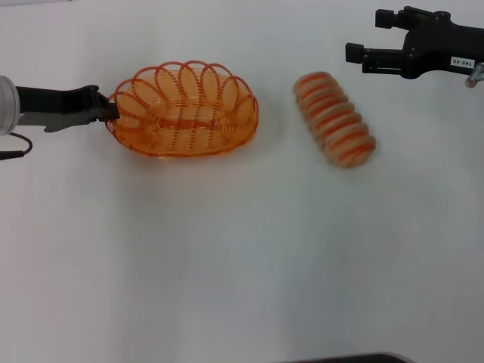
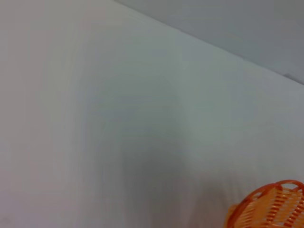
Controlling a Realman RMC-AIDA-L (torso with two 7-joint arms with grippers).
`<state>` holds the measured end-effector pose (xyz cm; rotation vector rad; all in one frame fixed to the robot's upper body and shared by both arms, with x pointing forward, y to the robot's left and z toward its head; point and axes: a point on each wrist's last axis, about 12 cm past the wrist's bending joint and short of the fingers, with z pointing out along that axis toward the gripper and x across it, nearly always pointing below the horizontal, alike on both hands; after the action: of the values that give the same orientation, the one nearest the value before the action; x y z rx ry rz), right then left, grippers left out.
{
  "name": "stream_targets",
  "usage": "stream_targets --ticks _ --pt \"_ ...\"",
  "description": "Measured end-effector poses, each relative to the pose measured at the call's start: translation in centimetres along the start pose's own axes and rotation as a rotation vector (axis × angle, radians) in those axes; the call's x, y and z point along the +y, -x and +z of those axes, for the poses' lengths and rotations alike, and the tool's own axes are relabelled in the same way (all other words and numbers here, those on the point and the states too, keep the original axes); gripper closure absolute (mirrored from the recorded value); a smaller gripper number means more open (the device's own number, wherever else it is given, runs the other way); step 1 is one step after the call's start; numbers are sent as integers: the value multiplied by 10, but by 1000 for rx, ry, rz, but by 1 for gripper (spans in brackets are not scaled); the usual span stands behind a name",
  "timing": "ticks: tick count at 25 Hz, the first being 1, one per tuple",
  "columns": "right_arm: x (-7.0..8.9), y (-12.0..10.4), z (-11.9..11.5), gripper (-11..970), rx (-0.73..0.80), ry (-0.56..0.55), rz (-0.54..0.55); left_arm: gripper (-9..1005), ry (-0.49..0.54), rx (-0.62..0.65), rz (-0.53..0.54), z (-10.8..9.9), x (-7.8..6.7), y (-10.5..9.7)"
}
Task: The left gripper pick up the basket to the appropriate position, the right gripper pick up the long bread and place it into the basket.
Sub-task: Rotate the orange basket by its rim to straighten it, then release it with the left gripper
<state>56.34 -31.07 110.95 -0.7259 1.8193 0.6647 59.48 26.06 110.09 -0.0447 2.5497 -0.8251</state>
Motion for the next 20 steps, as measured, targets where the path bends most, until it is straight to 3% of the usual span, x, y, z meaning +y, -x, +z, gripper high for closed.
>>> stream_targets --ticks 20 --pt "2 -7 -2 31 15 4 13 953 9 15 -7 6 2 -6"
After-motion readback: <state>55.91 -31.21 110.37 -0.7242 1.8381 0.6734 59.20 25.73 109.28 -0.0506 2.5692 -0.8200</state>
